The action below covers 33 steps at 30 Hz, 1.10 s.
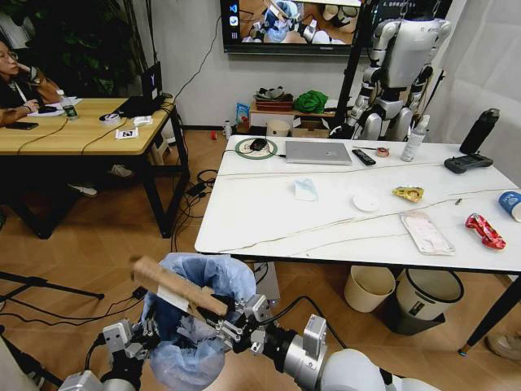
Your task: Pick up the trash bin and place the trash from the table into it.
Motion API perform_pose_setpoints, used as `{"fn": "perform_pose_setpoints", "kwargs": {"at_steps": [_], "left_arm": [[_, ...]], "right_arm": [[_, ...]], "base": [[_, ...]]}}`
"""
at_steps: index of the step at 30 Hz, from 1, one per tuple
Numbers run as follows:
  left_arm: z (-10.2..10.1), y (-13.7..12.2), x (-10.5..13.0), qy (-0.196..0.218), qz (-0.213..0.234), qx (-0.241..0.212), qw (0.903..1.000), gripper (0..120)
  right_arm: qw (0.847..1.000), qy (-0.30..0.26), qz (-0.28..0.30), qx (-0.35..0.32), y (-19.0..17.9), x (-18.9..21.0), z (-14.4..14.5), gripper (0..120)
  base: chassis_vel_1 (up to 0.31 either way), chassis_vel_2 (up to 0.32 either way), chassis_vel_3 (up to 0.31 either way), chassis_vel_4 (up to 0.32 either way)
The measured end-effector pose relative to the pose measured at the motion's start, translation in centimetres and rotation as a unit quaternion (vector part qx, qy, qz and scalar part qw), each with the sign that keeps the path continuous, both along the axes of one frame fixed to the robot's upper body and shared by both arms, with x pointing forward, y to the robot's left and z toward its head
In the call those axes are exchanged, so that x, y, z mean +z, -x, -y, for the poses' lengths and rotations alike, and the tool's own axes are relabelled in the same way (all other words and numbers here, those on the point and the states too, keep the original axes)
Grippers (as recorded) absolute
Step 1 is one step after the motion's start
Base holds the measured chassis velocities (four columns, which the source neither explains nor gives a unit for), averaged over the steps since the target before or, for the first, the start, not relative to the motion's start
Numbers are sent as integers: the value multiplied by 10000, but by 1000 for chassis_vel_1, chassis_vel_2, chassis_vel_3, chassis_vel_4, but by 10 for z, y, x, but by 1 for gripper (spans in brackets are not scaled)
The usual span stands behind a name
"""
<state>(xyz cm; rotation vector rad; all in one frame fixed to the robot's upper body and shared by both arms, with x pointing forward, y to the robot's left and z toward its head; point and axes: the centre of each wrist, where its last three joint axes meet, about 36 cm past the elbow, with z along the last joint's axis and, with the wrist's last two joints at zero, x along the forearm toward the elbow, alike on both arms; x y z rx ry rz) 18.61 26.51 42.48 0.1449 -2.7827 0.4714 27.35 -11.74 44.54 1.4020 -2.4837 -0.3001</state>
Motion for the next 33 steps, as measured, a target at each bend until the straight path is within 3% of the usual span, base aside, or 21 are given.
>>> {"fn": "perform_pose_setpoints", "kwargs": {"at_steps": [13, 18, 28, 33], "left_arm": [[0, -1, -1, 42, -16, 3, 10000, 0], [4, 0, 1, 255, -25, -10, 9997, 0], [11, 4, -12, 307, -342, -62, 9989, 0], [8, 4, -23, 63, -432, -226, 9988, 0]], "right_arm": [[9999, -21, 111, -69, -3, 7, 5, 98], [9996, -104, 188, -185, -11, 15, 7, 100], [9972, -266, 310, -624, -29, 31, 21, 100], [9958, -203, 286, -843, -27, 29, 32, 100]], "base": [[0, 0, 0, 0], [0, 0, 0, 0], [0, 0, 0, 0], [0, 0, 0, 0]]}}
